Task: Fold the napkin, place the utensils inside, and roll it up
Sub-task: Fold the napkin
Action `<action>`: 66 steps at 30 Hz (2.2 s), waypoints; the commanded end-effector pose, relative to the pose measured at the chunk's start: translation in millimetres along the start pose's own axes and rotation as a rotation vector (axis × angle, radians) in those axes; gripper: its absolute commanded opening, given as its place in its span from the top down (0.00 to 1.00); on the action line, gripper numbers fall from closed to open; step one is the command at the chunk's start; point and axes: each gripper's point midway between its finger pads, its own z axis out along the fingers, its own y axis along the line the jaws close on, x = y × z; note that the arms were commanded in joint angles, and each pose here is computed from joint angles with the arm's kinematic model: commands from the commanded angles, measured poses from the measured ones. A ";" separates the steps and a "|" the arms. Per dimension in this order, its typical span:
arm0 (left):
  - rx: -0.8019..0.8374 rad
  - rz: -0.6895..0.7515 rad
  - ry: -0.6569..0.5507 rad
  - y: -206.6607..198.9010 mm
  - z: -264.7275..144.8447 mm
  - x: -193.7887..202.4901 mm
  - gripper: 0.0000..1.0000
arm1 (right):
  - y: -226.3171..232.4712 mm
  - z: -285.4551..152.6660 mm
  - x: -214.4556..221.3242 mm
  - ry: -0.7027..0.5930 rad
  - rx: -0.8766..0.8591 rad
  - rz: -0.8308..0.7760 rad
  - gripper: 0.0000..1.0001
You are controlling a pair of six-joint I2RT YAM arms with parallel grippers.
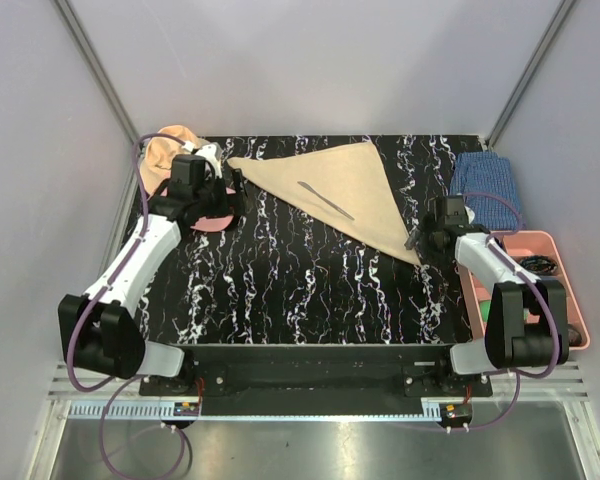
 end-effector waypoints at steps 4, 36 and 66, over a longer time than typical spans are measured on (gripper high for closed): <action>0.001 0.069 -0.091 -1.3 -25.4 -20.1 0.01 | -22.0 12.8 12.4 0.025 0.078 0.004 0.30; 0.009 0.066 -0.097 -3.5 -29.7 -21.2 0.01 | -28.7 44.5 18.0 0.071 0.098 0.032 0.51; 0.079 0.050 -0.094 -17.4 -35.0 -21.1 0.01 | -25.0 -0.5 18.2 0.020 0.013 0.006 0.89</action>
